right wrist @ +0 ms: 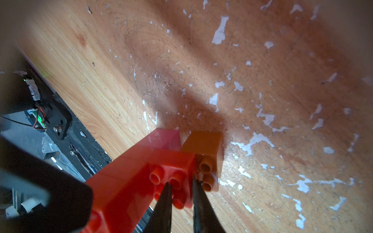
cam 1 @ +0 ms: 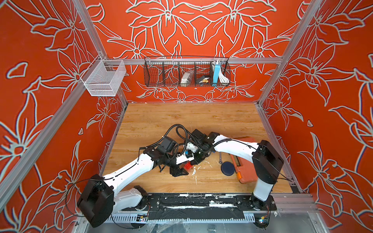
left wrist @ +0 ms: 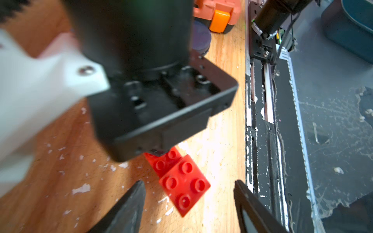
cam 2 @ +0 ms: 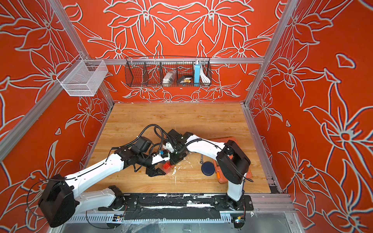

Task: Assemble the letter h with lego
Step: Adjust the lego brick from the lego brick.

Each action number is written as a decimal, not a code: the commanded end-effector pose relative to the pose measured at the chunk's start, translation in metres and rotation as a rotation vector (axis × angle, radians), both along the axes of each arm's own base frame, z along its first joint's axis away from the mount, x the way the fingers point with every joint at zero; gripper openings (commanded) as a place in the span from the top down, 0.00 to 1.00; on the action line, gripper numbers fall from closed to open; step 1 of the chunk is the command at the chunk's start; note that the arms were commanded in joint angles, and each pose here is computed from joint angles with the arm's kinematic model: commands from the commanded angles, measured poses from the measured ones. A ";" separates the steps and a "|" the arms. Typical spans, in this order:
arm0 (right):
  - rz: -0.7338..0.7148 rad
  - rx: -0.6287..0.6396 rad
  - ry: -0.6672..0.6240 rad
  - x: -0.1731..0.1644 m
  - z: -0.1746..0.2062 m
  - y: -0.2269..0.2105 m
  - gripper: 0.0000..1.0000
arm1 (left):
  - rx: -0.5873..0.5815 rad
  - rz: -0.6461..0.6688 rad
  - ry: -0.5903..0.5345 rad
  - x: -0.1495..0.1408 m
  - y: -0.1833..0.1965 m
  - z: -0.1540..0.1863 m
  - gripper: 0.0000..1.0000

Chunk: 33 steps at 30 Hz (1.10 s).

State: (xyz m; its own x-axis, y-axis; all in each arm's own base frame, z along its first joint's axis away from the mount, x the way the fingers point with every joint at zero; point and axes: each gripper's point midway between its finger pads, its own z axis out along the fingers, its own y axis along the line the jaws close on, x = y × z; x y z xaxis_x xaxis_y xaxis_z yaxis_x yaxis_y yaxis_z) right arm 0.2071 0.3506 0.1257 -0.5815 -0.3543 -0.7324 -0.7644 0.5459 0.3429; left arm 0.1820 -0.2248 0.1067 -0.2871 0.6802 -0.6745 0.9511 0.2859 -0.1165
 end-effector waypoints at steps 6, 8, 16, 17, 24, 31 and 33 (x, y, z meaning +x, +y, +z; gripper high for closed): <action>-0.081 -0.224 0.208 -0.019 -0.022 -0.047 0.59 | -0.008 -0.057 0.021 -0.003 -0.007 -0.001 0.11; -0.067 -0.267 0.244 -0.023 -0.022 -0.053 0.60 | -0.014 -0.069 0.033 -0.005 -0.009 0.000 0.12; 0.010 -0.291 0.364 -0.038 -0.025 -0.044 0.62 | -0.016 -0.094 0.015 -0.003 -0.011 -0.001 0.15; 0.012 -0.286 0.365 -0.037 -0.024 -0.042 0.60 | -0.016 -0.094 0.014 -0.002 -0.011 -0.001 0.15; 0.019 -0.285 0.385 -0.028 -0.022 -0.026 0.59 | 0.005 -0.126 0.014 -0.003 -0.011 -0.005 0.16; 0.035 -0.280 0.423 -0.028 -0.034 -0.017 0.67 | 0.012 -0.138 0.025 -0.004 -0.011 -0.007 0.18; 0.039 -0.272 0.434 -0.028 -0.035 -0.015 0.68 | 0.009 -0.142 0.026 -0.005 -0.012 -0.006 0.18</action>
